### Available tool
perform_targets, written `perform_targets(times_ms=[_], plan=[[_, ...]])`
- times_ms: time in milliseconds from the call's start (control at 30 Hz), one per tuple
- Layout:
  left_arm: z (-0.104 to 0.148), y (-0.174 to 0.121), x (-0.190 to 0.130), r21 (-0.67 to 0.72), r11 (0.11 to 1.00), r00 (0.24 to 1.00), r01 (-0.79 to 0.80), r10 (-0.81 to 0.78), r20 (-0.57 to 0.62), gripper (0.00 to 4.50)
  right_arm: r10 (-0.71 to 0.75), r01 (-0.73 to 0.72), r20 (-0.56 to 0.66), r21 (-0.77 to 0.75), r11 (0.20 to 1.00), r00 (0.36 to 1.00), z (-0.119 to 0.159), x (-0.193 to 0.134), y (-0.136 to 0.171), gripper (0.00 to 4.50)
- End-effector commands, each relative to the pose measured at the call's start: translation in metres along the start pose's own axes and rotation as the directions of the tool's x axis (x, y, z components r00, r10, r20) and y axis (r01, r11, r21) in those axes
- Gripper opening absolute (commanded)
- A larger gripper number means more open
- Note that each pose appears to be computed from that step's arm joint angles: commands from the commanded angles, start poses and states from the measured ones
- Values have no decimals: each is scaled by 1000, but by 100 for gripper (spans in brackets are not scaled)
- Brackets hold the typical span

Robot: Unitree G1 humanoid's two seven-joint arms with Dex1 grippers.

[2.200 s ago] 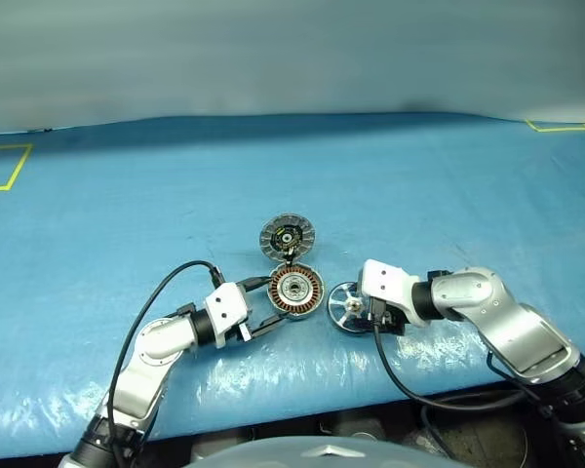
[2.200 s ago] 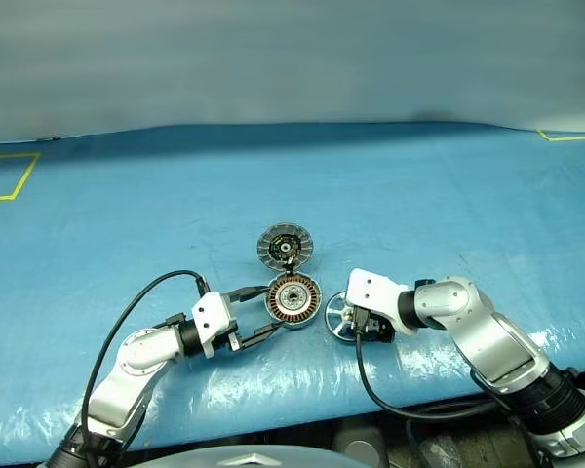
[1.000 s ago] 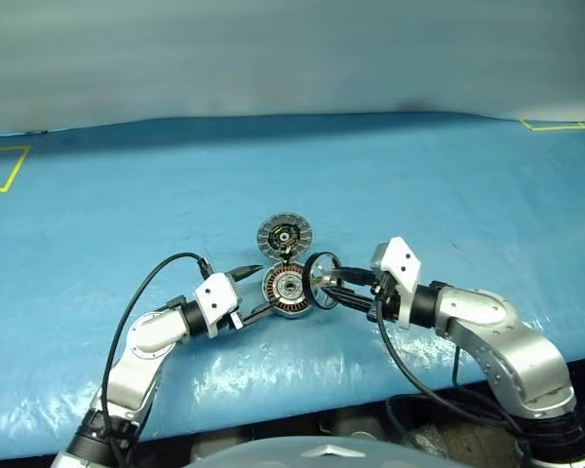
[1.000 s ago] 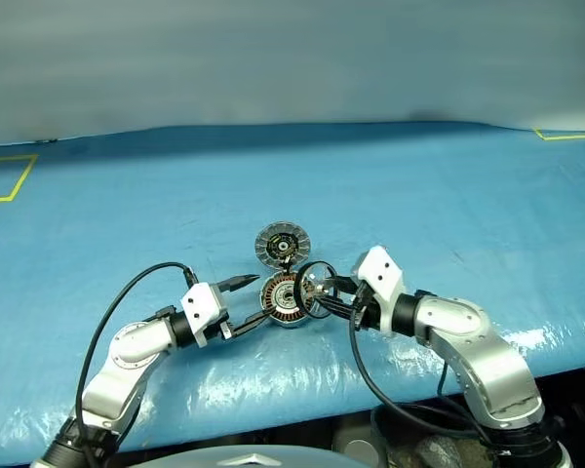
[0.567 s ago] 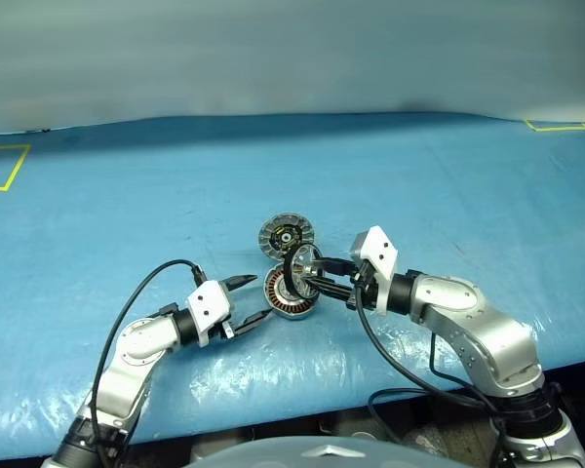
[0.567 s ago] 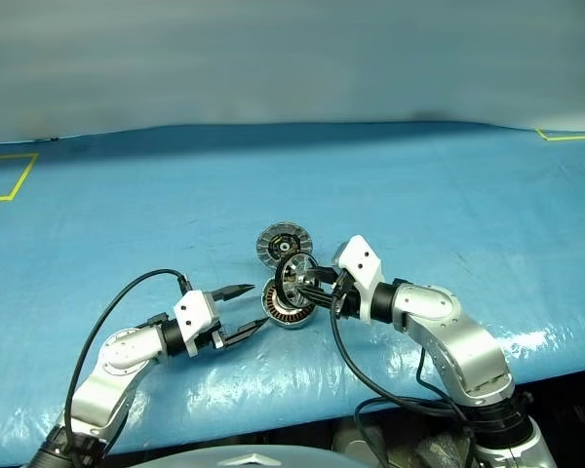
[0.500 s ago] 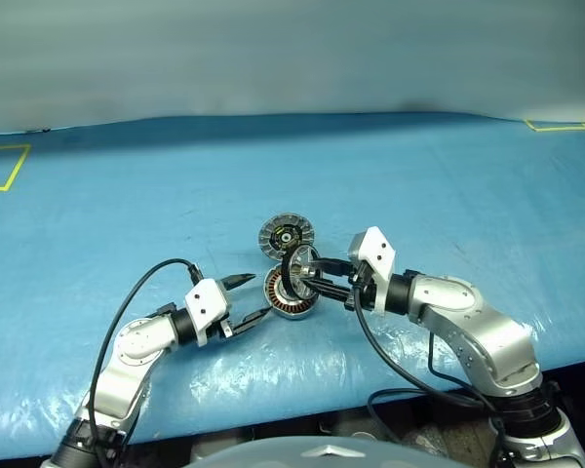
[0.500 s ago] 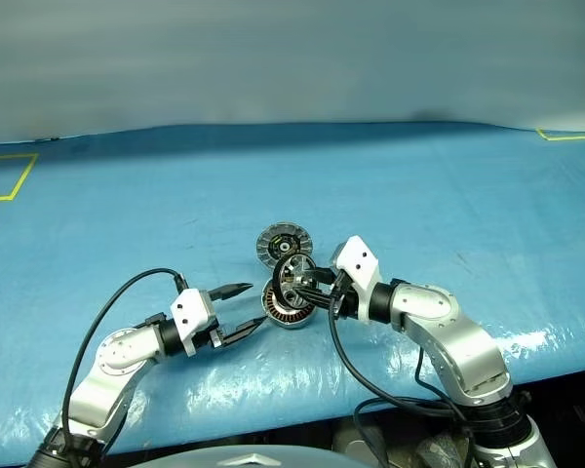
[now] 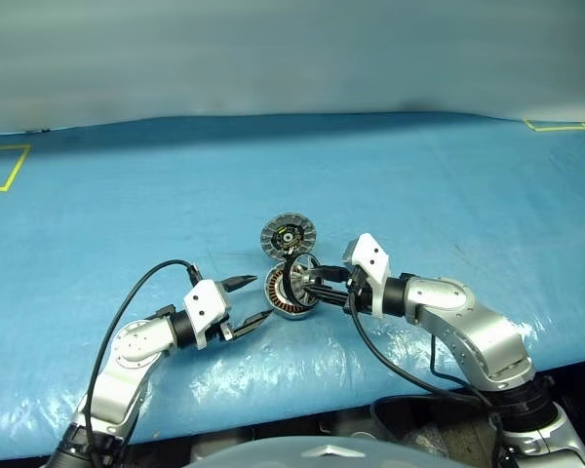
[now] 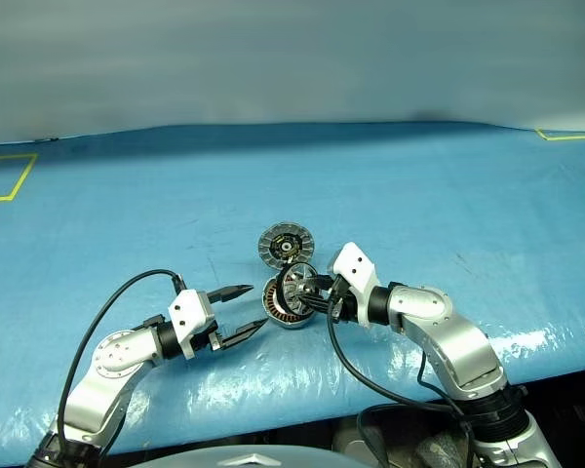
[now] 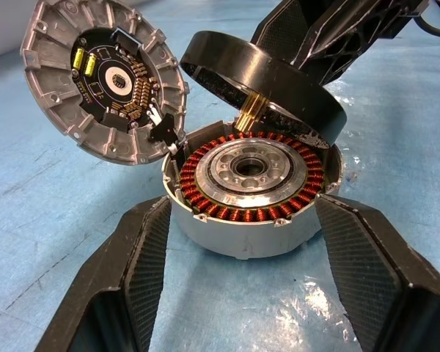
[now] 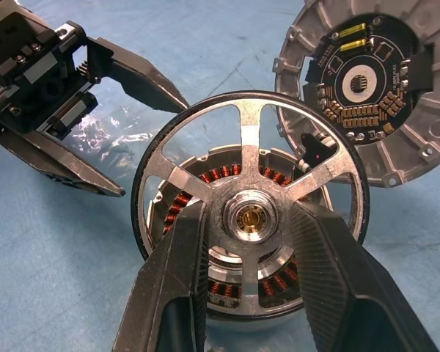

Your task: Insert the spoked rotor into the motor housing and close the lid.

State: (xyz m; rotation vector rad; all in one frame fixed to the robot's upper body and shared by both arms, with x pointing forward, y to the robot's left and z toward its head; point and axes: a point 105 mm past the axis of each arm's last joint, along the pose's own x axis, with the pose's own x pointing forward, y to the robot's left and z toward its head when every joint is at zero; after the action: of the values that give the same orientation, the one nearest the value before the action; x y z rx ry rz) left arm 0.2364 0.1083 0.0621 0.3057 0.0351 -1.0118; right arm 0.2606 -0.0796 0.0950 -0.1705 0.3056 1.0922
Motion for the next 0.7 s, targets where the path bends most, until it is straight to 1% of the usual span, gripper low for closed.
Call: perform_targets(times_ms=[33,200,267,300,433,633,700], plan=[[9,-3,1,24,1000,1000,7,-7,28,334,-3,3,11,-40,999,1000,5,0,-1,136],[8,-3,2,30,1000,1000,0,-1,28,334,15,-16,-12,-56,998,1000,2,1,1,136],[8,-1,3,34,999,1000,-6,5,30,334,45,-47,-25,-64,997,999,0,2,6,205],[8,-1,3,38,999,1000,-8,7,29,334,53,-55,-33,-75,996,998,-1,2,7,228],[8,0,3,42,999,999,-14,13,30,334,48,-51,-35,-71,996,998,1,2,6,357],[7,1,3,37,999,999,-22,21,32,334,-1,1,-7,-96,995,1000,8,0,-3,357],[7,1,3,36,999,999,-23,22,30,334,-2,4,25,-81,997,1000,14,-1,-4,357]])
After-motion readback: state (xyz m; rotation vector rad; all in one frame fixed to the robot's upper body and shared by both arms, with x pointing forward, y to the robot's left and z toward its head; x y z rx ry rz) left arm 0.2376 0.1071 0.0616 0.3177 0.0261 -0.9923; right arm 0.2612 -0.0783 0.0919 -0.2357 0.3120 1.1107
